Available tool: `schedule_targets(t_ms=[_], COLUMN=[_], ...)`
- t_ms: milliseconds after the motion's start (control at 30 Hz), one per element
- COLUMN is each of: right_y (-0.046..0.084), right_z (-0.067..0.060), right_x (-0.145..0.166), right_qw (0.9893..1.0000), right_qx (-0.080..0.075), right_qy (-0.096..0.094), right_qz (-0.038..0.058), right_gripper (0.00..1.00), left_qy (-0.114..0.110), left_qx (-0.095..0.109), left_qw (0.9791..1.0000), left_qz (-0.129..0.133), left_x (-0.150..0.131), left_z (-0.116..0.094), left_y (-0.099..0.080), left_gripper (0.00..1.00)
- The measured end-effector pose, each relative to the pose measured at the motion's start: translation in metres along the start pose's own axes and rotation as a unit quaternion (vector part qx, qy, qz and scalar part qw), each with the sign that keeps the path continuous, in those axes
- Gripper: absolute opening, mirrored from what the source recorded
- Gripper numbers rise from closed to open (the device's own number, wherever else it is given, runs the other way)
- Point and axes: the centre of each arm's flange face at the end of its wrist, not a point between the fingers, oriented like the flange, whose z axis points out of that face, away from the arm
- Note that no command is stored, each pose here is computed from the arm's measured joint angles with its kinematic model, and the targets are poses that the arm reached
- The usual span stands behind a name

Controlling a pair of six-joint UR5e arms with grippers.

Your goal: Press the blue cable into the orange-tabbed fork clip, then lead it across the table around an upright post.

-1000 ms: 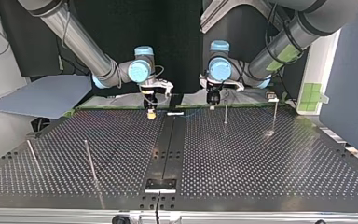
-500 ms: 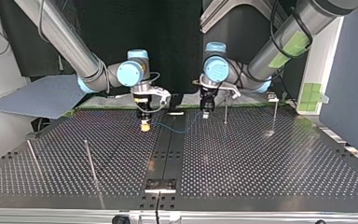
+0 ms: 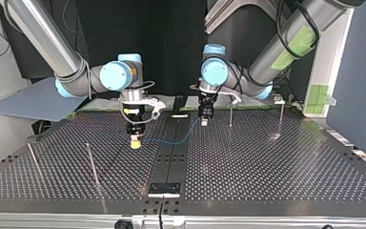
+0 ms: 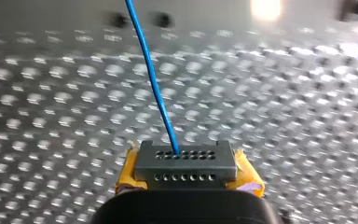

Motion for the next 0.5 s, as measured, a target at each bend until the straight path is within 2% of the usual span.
schedule_targets(t_ms=[233,500], right_y=[0.002,0.002], right_z=[-0.002,-0.003], right_x=[0.017,0.04], right_qw=[1.0,0.9998], right_qx=[-0.001,0.004], right_qy=[0.006,0.02], right_qz=[-0.0006,0.003], right_gripper=[0.0,0.0], left_qy=[-0.029,-0.037], left_qx=[0.004,0.012], left_qw=[0.9995,0.999], left_qz=[-0.015,-0.023], left_x=[-0.048,-0.086], left_z=[-0.003,-0.001], left_y=[-0.011,-0.025], left_gripper=[0.0,0.0])
